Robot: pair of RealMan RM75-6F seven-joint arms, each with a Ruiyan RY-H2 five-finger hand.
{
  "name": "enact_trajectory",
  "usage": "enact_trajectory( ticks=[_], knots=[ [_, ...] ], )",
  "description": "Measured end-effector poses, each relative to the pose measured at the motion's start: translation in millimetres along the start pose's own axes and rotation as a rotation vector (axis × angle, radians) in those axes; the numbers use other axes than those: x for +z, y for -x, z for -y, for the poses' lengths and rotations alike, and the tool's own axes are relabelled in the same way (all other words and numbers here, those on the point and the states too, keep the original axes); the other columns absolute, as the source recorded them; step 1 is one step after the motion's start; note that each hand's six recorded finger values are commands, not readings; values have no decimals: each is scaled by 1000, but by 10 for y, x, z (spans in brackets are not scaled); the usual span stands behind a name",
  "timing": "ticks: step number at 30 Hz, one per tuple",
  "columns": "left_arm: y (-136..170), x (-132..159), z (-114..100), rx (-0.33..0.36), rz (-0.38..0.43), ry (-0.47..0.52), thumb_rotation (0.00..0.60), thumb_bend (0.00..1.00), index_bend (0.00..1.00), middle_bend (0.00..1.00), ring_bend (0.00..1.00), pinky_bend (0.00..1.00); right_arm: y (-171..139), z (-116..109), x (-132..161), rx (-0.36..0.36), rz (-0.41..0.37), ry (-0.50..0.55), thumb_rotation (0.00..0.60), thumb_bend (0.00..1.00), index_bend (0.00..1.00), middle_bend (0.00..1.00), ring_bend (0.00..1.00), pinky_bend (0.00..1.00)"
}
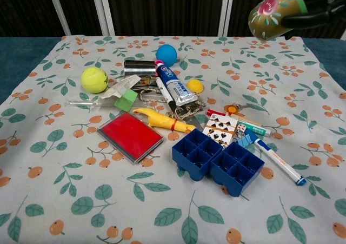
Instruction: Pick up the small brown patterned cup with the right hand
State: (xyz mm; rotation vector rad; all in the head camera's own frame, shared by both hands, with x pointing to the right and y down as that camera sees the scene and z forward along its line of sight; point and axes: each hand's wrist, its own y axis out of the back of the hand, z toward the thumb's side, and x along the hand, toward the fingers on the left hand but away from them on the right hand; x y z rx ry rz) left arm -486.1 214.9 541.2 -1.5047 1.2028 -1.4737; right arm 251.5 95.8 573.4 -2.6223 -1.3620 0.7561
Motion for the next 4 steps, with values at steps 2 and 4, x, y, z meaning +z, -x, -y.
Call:
enact_trajectory(
  ticks=[2, 4],
  knots=[
    [1, -2, 3, -1, 0, 0, 600, 498, 0, 0, 9, 69, -66, -43, 33, 5, -22, 48, 600, 309, 494, 454, 468, 453],
    [1, -1, 3, -2, 0, -1, 600, 499, 0, 0, 9, 70, -121, -90, 58, 8, -40, 79, 600, 309, 494, 455, 468, 455]
  ],
)
